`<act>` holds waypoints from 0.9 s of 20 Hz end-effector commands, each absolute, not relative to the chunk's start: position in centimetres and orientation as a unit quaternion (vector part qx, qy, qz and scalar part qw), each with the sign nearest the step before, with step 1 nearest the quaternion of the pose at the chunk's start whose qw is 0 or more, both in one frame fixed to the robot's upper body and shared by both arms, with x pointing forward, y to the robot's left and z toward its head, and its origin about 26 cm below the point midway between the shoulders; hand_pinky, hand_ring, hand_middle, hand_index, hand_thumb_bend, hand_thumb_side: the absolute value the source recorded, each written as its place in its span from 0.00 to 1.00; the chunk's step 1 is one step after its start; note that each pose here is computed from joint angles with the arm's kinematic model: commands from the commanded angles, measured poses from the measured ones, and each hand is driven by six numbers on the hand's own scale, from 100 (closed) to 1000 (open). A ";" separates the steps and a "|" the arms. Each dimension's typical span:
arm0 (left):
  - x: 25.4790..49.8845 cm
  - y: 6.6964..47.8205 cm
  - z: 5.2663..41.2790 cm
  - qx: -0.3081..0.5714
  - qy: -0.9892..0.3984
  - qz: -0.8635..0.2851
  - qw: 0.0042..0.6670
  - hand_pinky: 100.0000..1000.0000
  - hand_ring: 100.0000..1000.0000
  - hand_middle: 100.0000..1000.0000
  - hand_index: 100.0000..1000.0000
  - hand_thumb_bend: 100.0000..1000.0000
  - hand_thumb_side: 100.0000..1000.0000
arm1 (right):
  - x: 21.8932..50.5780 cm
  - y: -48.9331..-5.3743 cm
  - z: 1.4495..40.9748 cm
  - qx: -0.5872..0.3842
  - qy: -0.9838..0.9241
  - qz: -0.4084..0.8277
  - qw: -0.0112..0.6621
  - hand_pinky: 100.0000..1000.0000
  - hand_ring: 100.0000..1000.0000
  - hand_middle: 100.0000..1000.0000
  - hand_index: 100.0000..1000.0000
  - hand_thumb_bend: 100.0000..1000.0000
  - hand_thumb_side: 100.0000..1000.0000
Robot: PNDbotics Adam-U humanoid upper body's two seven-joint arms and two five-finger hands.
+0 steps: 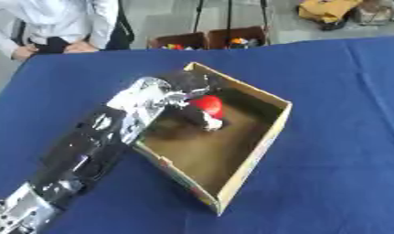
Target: Pick up objects on the table and place them in the box.
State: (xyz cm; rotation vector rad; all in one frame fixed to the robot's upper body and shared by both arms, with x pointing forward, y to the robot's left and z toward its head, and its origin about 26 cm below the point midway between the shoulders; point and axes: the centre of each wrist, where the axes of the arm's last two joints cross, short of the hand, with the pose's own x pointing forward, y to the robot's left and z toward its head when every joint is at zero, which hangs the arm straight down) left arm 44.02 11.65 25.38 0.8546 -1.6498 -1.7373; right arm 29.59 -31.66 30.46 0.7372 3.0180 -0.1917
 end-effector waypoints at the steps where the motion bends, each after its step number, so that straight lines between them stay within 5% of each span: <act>1: 42.4 13.9 29.6 0.336 -0.675 -0.596 0.276 0.76 0.88 0.88 1.00 0.32 0.86 | 29.2 -31.9 31.2 0.244 0.967 -0.066 0.029 0.74 0.72 0.68 0.69 0.00 1.00; 12: 35.5 19.7 36.9 0.255 -0.824 -0.435 0.260 0.61 0.77 0.79 1.00 0.30 0.85 | 29.0 -32.5 30.9 0.260 0.963 -0.064 0.028 0.73 0.72 0.68 0.69 0.00 1.00; 18: 30.0 22.8 38.9 0.204 -0.943 -0.190 0.181 0.55 0.70 0.70 0.95 0.27 0.80 | 28.9 -32.9 31.0 0.271 0.960 -0.056 0.033 0.73 0.72 0.68 0.70 0.00 1.00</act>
